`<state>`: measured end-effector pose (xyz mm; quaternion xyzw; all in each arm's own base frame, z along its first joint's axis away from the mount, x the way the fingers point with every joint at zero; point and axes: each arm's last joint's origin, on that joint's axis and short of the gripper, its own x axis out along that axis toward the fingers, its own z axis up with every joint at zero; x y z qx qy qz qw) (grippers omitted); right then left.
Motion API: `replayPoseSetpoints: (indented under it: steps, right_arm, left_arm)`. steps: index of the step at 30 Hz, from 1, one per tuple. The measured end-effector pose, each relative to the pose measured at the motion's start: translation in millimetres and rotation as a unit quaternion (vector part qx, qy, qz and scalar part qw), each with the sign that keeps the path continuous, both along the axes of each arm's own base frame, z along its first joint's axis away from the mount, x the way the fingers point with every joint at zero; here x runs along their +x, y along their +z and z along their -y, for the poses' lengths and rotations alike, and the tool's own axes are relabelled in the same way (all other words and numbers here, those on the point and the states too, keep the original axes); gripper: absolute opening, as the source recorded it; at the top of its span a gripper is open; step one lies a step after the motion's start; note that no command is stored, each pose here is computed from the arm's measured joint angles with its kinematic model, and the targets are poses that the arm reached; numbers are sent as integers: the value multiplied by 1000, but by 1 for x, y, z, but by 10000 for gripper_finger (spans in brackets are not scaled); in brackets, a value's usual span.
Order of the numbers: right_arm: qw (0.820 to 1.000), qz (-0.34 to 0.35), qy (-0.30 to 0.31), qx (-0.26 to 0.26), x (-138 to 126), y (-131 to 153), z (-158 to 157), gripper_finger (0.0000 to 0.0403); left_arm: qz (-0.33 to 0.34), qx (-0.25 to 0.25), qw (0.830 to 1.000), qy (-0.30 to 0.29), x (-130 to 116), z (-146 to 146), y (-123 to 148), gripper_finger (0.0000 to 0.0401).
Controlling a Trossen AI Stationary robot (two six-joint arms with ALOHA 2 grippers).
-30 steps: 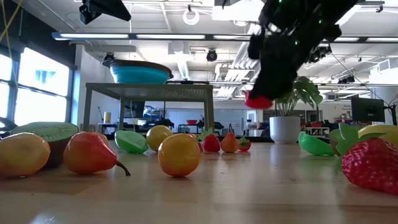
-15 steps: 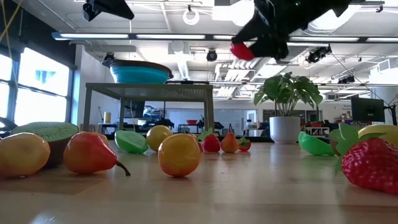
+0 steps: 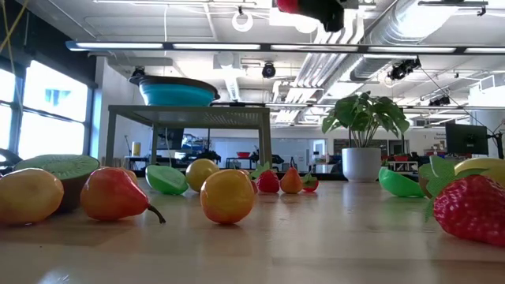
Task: Pick & Place Fruit
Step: Put the half apple into the strainer bowl on the shelf
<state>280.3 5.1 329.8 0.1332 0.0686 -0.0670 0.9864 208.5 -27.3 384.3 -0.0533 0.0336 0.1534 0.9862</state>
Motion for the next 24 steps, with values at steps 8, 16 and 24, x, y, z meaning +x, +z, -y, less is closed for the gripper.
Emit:
replayPoseSetpoints:
  steps: [8,16,24]
  right_arm:
    - [994,108,9,-8,14,14,-6,260]
    - [988,151,25,-3,23,14,-8,267]
    - [987,158,35,-6,23,15,-8,265]
  left_arm:
    - [39,-5,999,8,-1,-1,8,0]
    - [45,-13,999,-17,0,1,9,0]
    - [75,-132,988,-9,5,-19,7,0]
